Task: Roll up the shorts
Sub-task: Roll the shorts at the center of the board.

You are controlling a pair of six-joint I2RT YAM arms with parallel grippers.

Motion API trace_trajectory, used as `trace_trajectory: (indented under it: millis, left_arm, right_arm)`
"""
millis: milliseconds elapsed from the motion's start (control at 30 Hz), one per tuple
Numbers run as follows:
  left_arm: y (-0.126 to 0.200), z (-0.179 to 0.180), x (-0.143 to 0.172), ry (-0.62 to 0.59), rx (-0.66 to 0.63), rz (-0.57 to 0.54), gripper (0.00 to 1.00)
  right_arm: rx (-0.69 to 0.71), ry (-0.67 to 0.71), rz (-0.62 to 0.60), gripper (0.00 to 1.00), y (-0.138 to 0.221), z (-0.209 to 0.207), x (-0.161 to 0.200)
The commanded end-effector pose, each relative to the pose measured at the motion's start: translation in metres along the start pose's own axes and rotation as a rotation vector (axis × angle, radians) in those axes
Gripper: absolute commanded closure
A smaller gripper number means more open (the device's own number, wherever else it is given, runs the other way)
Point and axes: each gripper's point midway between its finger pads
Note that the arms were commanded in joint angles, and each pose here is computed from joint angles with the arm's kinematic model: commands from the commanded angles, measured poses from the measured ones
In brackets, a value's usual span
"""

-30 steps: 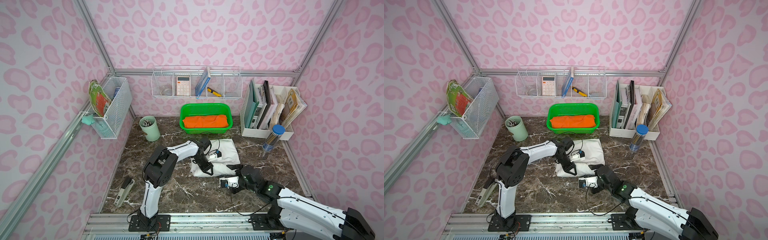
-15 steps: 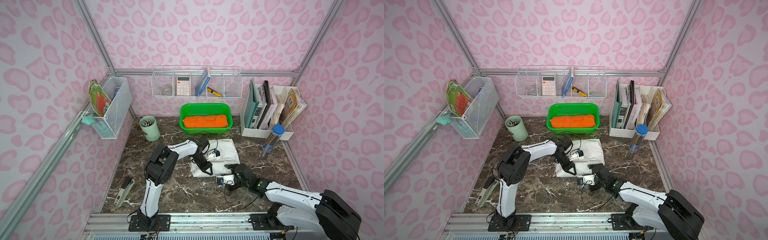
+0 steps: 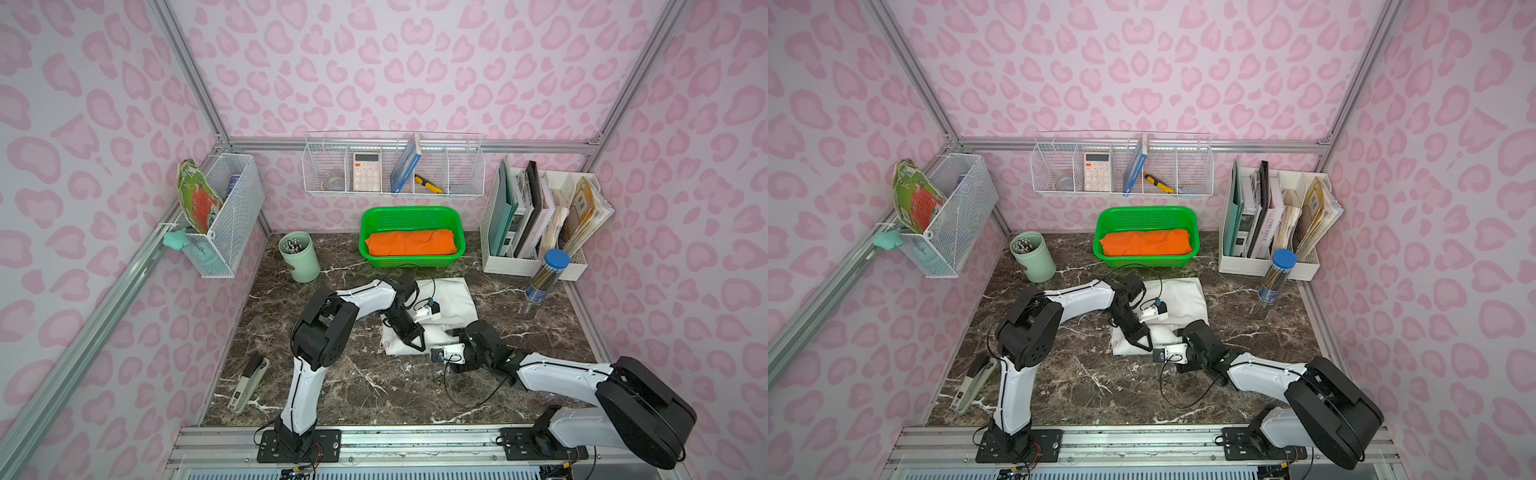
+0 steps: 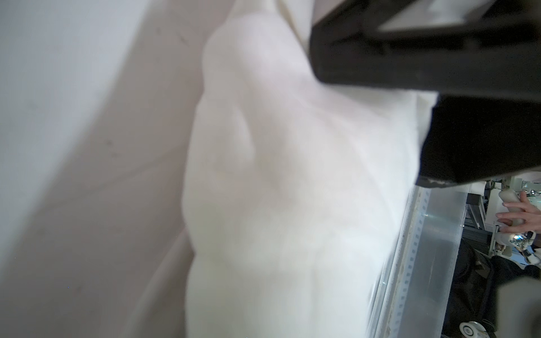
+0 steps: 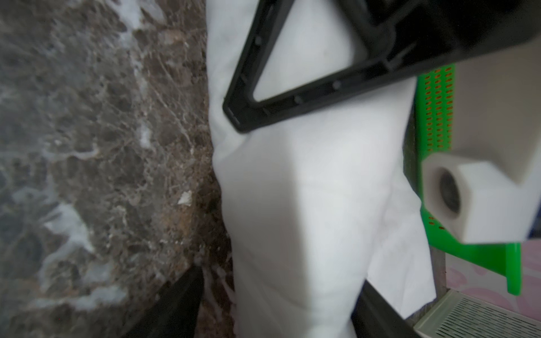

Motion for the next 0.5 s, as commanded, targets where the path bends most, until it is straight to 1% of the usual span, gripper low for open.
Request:
trace_trajectory:
  millis: [0,67,100,133,167,200,267,367,433,467]
  left_arm:
    - [-0.002,0.014,0.014,0.042,-0.067,0.059,1.0]
    - [0.0,0.013,0.012,0.036,-0.073,0.048,1.0]
    - [0.001,0.013,0.01,0.03,-0.076,0.039,0.98]
    - [0.002,0.012,0.008,0.026,-0.078,0.029,0.95]
    - [0.004,0.012,0.006,0.022,-0.081,0.02,0.92]
    - [0.005,0.011,0.005,0.02,-0.085,0.013,0.87]
    - [0.007,0.01,0.003,0.013,-0.092,-0.003,0.77]
    - [0.013,0.01,-0.001,0.009,-0.121,-0.037,0.58]
    - [0.018,0.01,-0.004,-0.001,-0.146,-0.069,0.43]
    - [0.021,0.01,-0.005,-0.008,-0.159,-0.088,0.29]
  right_arm:
    - [-0.031,-0.019,-0.025,0.5,-0.005,0.006,-0.003]
    - [-0.048,-0.024,-0.029,0.67,-0.008,0.009,-0.003]
    - [-0.056,-0.029,-0.031,0.75,-0.009,0.01,-0.002]
    - [-0.065,-0.032,-0.034,0.83,-0.01,0.01,-0.002]
    - [-0.076,-0.036,-0.035,0.89,-0.011,0.011,-0.001]
    - [-0.086,-0.043,-0.032,0.98,-0.012,0.012,0.0]
    - [-0.107,-0.055,-0.033,1.0,-0.012,0.013,0.001]
    - [-0.154,-0.095,-0.047,1.0,-0.009,0.015,0.0]
    - [-0.194,-0.126,-0.055,1.0,-0.006,0.016,0.0]
    - [-0.218,-0.141,-0.054,1.0,-0.004,0.018,0.001]
Point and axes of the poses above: each gripper's point midway between its finger pads, its own y axis back along the fingers, its own z axis along the line the jaws close on, x = y × z, and after that the axes turned 13 degrees about y, right-handed
